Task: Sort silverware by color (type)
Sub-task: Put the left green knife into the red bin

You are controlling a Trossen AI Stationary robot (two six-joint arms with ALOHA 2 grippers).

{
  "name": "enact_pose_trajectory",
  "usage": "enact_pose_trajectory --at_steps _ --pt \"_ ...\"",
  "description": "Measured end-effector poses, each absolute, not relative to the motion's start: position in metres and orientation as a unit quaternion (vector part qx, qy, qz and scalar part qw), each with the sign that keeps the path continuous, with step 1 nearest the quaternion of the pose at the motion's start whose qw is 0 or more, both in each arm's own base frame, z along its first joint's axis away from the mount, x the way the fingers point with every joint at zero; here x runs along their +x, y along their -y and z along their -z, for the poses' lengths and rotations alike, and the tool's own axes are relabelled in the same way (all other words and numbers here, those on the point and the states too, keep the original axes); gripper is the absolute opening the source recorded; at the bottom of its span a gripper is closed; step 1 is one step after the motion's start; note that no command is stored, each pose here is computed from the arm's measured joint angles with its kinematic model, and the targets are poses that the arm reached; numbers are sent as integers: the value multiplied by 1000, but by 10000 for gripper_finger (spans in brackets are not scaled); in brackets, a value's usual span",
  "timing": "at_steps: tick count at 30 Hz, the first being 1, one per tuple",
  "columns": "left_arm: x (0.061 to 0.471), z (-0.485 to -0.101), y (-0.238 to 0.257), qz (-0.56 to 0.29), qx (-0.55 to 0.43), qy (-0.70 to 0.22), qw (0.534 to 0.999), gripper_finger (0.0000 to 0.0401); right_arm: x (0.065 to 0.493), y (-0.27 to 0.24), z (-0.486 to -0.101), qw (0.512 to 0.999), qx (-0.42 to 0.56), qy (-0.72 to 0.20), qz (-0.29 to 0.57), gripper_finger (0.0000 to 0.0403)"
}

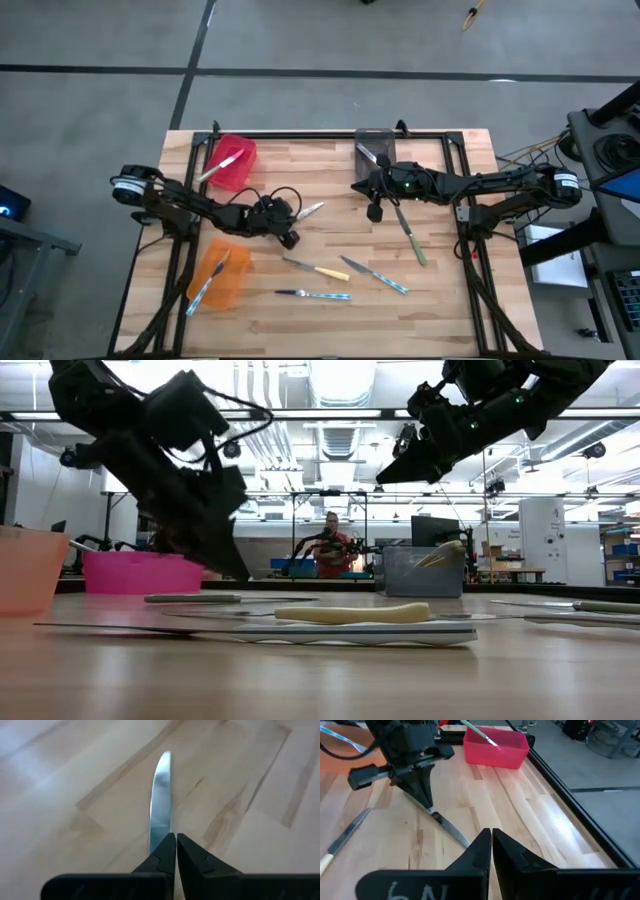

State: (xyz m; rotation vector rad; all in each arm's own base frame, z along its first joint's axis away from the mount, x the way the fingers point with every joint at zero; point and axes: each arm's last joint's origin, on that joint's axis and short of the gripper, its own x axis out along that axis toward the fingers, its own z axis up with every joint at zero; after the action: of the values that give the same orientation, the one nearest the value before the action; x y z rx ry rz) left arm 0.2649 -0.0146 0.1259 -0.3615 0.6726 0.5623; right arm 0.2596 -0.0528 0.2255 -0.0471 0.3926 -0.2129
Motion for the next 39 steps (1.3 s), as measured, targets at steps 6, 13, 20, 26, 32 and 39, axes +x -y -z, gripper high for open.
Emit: enact_pose_trajectory --at_steps 6,13,20,26,32,39 --pt "254 -150 15 -214 -117 -340 908 1 260 53 -225 975 21 -190 114 8" --pt "238 -163 14 -181 -66 -351 916 0 260 49 -224 971 88 -189 117 8" --pt "236 -160 15 -158 -47 -373 913 0 267 39 -229 969 126 -183 108 8" --pt "231 -158 15 -148 -19 -404 903 0 285 37 -230 966 117 -189 132 8" --pt "225 -155 15 -125 9 -441 889 0 307 39 -224 955 133 -226 140 8" --pt "223 -152 17 -81 20 -454 887 0 340 43 -216 931 141 -302 152 8"
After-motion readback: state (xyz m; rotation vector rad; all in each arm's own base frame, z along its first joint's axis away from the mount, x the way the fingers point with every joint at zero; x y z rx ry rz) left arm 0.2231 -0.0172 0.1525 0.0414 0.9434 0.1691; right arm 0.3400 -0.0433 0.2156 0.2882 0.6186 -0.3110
